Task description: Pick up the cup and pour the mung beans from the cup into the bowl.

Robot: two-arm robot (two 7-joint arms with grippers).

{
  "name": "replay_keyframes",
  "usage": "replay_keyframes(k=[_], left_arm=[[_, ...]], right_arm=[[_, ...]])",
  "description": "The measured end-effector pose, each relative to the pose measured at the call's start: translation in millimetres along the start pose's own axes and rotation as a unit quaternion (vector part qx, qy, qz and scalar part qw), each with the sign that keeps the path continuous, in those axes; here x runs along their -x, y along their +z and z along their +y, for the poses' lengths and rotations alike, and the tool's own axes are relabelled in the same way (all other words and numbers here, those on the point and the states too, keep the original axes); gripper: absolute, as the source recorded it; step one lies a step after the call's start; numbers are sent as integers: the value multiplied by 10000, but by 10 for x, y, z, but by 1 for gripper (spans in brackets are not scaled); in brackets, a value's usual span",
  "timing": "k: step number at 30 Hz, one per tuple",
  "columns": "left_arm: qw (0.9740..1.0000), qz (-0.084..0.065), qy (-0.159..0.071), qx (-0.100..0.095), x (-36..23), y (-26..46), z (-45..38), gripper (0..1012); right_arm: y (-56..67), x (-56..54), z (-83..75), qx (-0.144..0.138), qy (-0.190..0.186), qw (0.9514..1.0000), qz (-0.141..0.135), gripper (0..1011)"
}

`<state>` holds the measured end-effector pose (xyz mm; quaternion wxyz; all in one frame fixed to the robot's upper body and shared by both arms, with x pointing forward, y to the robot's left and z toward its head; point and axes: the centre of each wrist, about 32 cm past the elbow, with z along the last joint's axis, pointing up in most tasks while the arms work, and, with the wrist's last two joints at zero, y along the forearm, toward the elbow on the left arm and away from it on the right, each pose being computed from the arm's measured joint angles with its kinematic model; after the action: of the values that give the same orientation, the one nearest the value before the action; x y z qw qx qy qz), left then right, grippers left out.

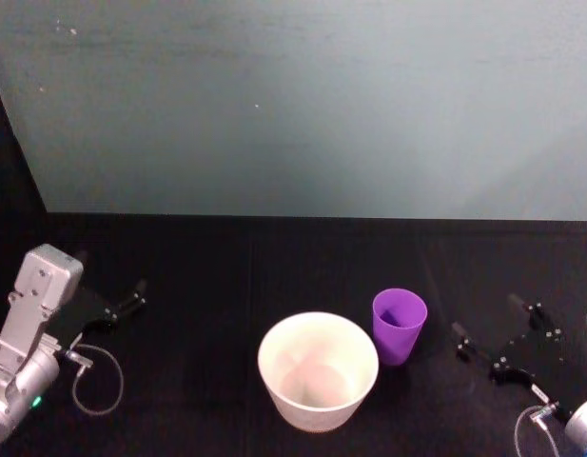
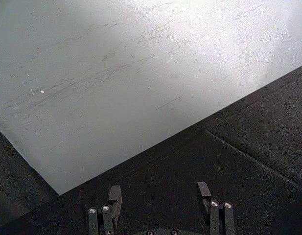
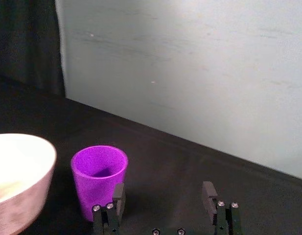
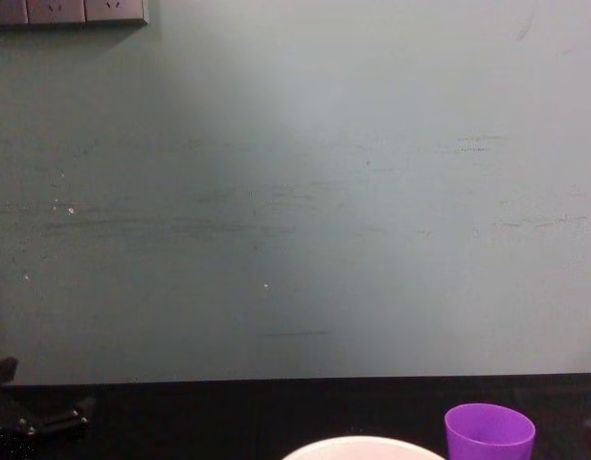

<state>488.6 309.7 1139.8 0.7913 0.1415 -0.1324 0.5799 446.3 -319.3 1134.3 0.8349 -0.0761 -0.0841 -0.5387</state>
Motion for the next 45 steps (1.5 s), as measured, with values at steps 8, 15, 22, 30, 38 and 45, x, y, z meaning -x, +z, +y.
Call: replay_keyframes(k=[8, 15, 22, 30, 38, 45], left_arm=[[10000, 0, 0, 0, 0, 0, 0, 1004], [10000, 0, 0, 0, 0, 0, 0, 1003], [10000, 0, 0, 0, 0, 0, 0, 1003], [10000, 0, 0, 0, 0, 0, 0, 1003], [10000, 0, 0, 0, 0, 0, 0, 1003], [10000, 0, 0, 0, 0, 0, 0, 1003]], right_arm=[[-134, 77, -49, -44, 492, 9982, 341, 1003], [-224, 144, -6, -80, 807, 9957, 444, 1003], [-272, 184, 69, -117, 1002, 9937, 489, 1003], [-362, 203, 204, -167, 1110, 9912, 707, 1003], [-425, 190, 320, -213, 1058, 9900, 907, 1003], [-430, 173, 388, -265, 1102, 9886, 996, 1003]])
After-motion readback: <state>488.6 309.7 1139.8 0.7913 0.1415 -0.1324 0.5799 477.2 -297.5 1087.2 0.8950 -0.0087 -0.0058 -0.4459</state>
